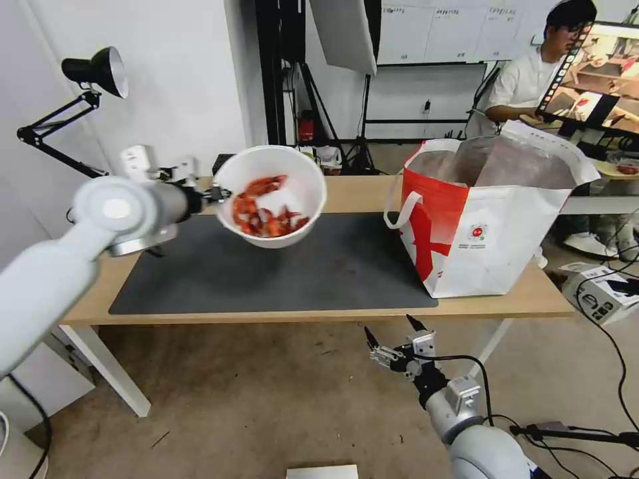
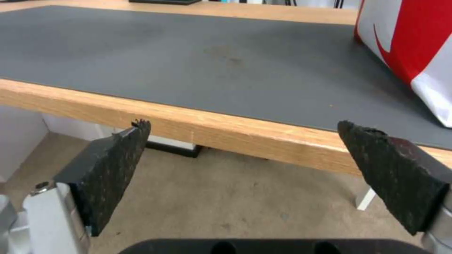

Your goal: Pick up the trash from the table and place it into the takeout bag.

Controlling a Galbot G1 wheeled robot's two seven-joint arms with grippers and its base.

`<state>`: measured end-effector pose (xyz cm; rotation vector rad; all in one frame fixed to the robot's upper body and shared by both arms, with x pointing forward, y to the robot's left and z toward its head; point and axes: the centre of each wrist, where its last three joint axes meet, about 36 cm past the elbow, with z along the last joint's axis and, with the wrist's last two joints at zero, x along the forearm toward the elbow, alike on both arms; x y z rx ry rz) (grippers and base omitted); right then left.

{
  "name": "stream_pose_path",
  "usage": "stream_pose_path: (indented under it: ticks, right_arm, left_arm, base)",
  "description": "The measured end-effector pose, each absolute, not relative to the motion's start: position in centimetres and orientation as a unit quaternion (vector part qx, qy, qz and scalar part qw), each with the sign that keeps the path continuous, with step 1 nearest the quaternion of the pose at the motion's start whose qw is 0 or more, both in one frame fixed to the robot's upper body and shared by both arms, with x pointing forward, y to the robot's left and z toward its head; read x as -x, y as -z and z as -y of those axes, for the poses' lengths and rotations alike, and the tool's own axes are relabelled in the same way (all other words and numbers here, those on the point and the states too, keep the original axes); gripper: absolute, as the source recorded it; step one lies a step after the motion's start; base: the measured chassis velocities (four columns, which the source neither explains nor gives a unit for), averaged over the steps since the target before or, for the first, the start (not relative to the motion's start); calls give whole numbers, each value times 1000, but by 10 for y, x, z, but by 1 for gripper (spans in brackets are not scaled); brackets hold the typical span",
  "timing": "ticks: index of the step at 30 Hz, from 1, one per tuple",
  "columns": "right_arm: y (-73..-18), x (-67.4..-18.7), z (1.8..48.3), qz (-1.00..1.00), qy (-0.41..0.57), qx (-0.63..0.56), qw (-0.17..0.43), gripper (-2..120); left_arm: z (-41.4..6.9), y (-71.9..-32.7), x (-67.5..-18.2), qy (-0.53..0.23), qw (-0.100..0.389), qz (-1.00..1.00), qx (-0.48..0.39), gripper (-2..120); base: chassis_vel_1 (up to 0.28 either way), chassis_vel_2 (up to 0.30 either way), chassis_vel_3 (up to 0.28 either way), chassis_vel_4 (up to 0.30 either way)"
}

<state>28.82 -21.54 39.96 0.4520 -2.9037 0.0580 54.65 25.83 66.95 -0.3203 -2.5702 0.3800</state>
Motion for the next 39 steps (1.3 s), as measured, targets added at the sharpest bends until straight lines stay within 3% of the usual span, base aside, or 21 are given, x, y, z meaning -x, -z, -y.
stream_pose_path:
  ticks: [24,37,39]
  right_arm:
    - [-400,-288,215,983,-20,-153,101,100]
    - [-400,-288,215,983,-20,-153,101,100]
    - [-400,-288,215,983,-20,-153,101,100]
  left_arm:
    - [-101,-762,-613,-191,173,947,191,0]
    - [-19,-757,-620,-185,163,955,166,0]
    - [13,-751,-618,-180,169,955,165,0]
  base:
    - [0,0,0,0]
    - [0,0,0,0]
    - [0,0,0,0]
